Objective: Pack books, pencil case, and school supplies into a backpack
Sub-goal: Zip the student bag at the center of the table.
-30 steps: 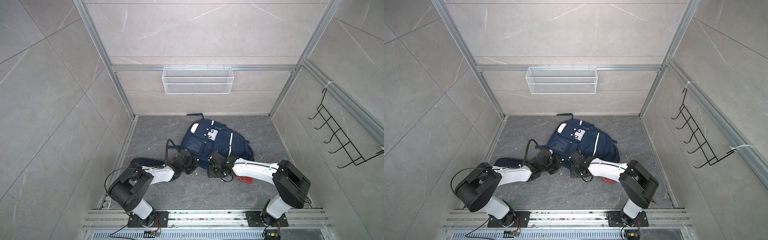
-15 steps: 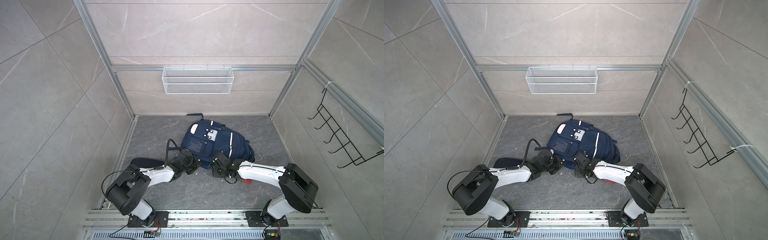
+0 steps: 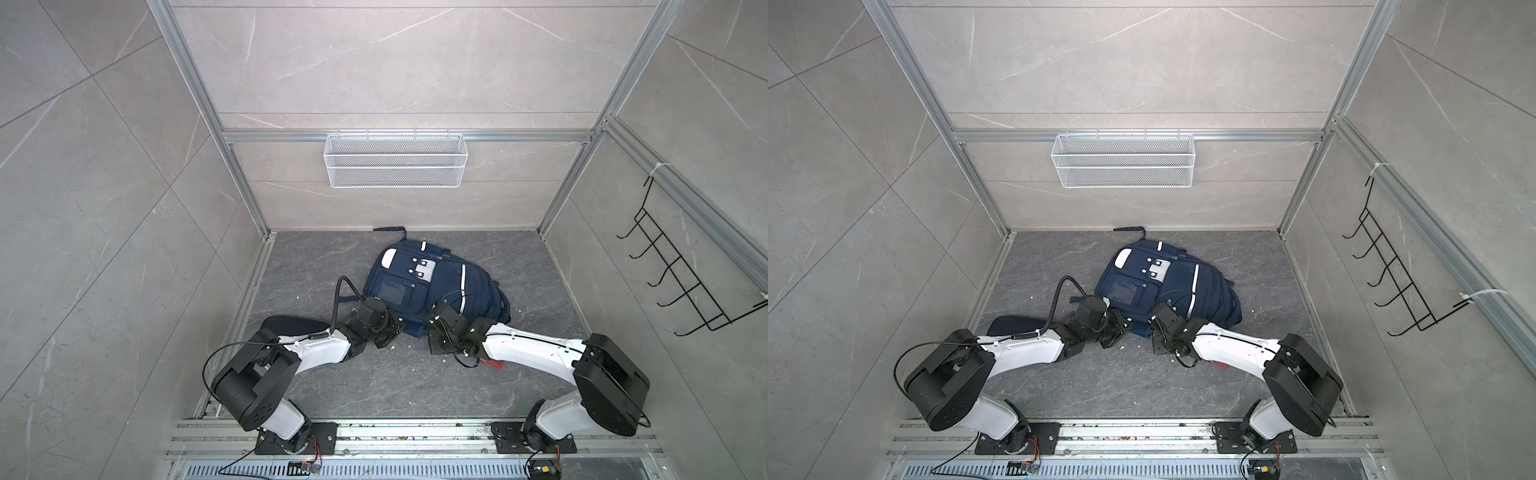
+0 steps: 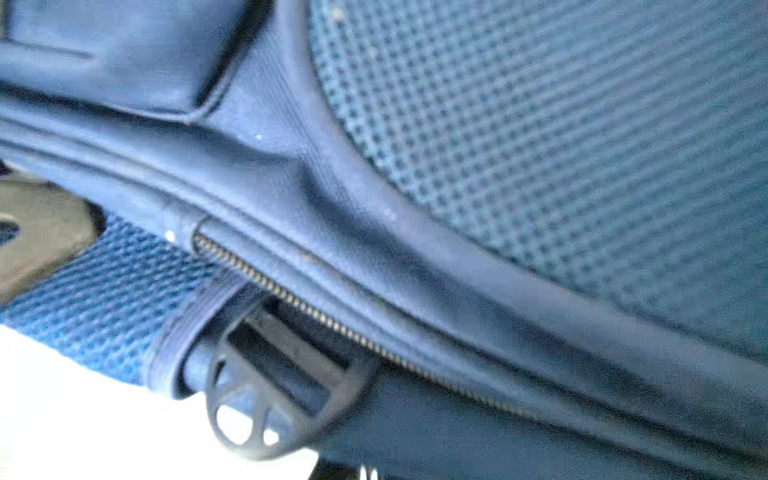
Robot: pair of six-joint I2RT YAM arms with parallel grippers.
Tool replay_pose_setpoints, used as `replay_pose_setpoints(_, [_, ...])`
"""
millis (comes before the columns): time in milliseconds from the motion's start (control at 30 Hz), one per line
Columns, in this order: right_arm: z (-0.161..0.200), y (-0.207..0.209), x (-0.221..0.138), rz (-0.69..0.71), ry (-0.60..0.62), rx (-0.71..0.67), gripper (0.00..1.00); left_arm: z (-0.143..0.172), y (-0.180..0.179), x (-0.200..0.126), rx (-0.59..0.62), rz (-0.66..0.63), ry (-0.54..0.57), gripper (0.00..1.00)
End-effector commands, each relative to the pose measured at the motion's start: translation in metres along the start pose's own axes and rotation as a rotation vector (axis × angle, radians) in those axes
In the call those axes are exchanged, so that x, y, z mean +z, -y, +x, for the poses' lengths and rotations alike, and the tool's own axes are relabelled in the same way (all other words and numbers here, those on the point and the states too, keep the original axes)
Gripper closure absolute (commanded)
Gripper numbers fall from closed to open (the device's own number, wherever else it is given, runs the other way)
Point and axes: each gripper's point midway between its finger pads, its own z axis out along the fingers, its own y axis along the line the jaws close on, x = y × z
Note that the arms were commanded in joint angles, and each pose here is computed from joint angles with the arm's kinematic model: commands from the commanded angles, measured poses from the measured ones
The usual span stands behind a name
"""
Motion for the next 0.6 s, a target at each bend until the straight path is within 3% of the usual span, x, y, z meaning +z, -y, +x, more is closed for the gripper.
replay_pose_setpoints(0, [-0.001, 0.022, -0.013, 0.090, 0.014, -0.047, 1.00, -0.003, 0.034, -0.015, 0.068, 0.081, 0.006, 1.00])
replay_pose_setpoints(567, [0.011, 0.046, -0.042, 0.155, 0.003, -0.018, 1.00, -0.104, 0.000, -0.095, 0.014, -0.049, 0.319, 1.00])
